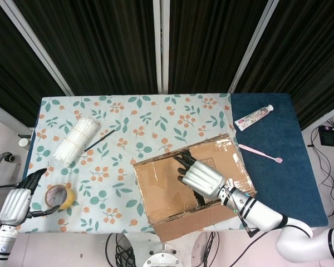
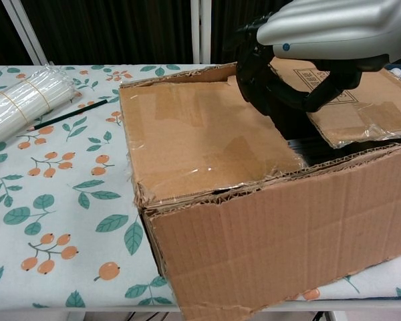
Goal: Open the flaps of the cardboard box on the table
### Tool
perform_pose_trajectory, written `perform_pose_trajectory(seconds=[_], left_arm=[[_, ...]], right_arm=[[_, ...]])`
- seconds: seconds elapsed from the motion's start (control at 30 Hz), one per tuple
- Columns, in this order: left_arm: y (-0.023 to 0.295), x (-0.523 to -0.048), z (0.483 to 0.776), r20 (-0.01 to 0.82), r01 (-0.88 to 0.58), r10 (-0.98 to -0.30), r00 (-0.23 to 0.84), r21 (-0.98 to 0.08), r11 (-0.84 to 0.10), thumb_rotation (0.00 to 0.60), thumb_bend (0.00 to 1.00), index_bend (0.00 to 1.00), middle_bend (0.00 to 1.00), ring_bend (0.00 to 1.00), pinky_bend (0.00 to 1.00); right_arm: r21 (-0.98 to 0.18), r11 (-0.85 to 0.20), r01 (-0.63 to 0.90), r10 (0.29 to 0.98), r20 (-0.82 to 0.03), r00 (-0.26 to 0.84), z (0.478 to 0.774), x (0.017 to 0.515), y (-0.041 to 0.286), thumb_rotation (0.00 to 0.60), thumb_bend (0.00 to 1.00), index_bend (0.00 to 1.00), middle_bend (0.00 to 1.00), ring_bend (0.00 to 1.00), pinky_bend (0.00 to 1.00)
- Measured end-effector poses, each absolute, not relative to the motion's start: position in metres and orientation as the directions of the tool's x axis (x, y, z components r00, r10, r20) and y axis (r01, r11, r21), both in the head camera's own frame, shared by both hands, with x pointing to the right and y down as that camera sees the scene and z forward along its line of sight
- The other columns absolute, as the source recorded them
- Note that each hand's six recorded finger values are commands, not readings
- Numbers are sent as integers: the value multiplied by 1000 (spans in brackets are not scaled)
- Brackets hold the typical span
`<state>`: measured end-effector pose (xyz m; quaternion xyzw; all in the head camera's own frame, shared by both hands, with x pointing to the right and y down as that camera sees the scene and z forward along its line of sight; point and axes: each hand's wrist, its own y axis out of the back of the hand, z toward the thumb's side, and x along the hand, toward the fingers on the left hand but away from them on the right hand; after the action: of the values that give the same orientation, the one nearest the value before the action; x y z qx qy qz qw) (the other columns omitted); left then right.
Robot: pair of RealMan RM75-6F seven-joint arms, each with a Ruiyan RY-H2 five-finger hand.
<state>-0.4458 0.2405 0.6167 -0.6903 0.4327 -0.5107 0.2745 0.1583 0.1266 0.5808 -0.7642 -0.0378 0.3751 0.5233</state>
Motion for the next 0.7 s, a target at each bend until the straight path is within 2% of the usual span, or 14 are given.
perform_pose_trajectory(seconds=[0.3,0.7], left_arm=[[241,-445,618,471,-318,-876,106,-819,-479,397,12,55,93,106,225],[240,-447,616,468,-314,-878,98,-823,-474,399,12,55,93,106,225]], right_arm=[[-819,-444,-364,466,-558,687,579,170,124,600,695,587,377,0,0],[-801,-455,-389,497,-590,636,572,189,116,600,693,602,393,0,0]])
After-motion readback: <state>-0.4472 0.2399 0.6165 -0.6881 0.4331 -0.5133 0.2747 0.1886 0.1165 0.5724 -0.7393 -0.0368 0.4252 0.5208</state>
